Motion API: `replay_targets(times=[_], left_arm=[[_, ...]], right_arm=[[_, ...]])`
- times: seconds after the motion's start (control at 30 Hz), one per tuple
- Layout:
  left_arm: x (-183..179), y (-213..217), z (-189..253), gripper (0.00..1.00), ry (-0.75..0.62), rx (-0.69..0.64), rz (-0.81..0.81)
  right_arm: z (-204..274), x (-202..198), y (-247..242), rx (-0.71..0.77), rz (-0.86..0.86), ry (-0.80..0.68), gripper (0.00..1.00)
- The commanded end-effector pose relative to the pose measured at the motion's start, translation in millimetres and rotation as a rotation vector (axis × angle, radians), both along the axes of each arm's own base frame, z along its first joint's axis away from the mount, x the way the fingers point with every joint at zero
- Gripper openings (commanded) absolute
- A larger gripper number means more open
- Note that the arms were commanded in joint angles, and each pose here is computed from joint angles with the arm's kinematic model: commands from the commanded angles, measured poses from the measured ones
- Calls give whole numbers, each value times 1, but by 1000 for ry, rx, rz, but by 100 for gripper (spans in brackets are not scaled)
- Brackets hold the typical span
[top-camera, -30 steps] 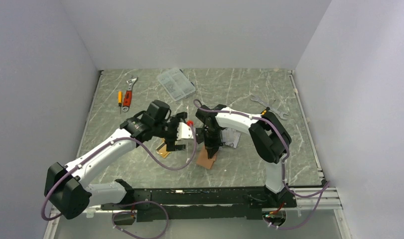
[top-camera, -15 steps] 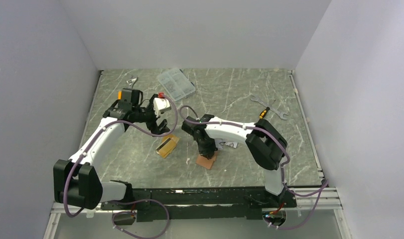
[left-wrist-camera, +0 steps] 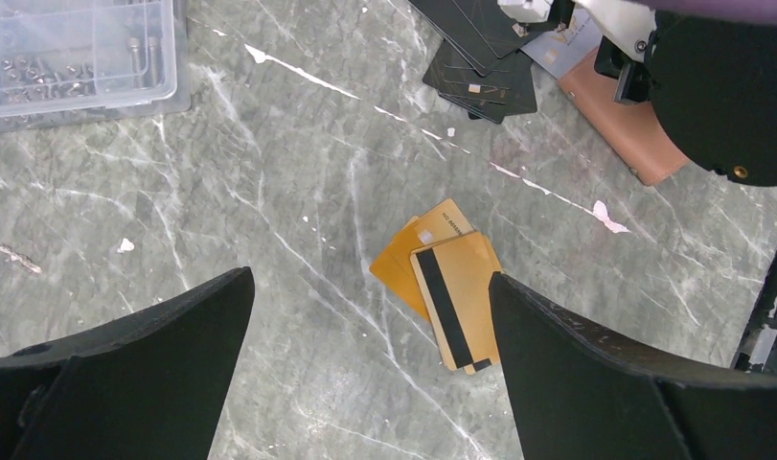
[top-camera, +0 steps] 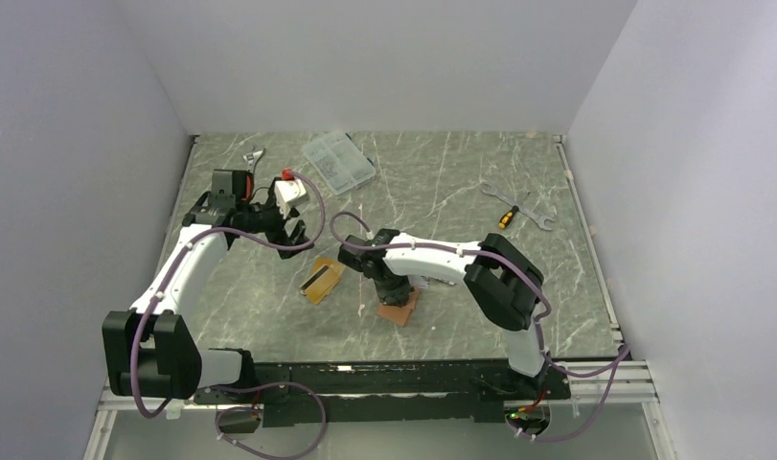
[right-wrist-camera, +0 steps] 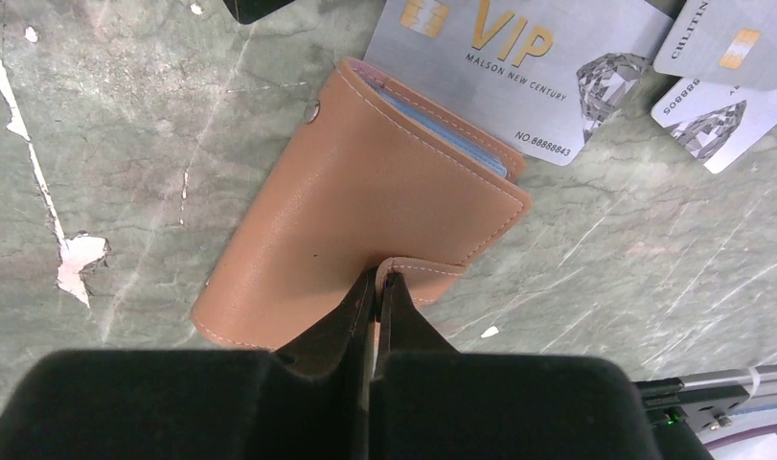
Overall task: Put the credit cards into the card holder
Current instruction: Close the card holder at the center of the board.
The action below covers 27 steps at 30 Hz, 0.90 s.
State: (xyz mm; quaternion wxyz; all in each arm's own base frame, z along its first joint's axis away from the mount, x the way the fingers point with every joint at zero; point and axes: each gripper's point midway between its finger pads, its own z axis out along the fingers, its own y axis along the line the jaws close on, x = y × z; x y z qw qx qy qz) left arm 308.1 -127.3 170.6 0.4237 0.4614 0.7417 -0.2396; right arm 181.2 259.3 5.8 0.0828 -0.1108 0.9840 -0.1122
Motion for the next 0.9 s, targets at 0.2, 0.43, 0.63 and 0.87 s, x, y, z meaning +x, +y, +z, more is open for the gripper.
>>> replay_targets(times=[0.2,0.43,0.63,0.87], left_arm=[[-14,-3,-12,99,108,-55,26],[-13,6,-7,99,104,-9,67],[-2,11,4,100,92,-10,150],[12,20,19,99,78,-3,251]], right_arm=[[-89,-21,-41,-134,-39,58,52],[-28,12,0,16,2,-58,62],[66,55,51,188,92,-207,99],[148,87,73,355,167,-326,100]])
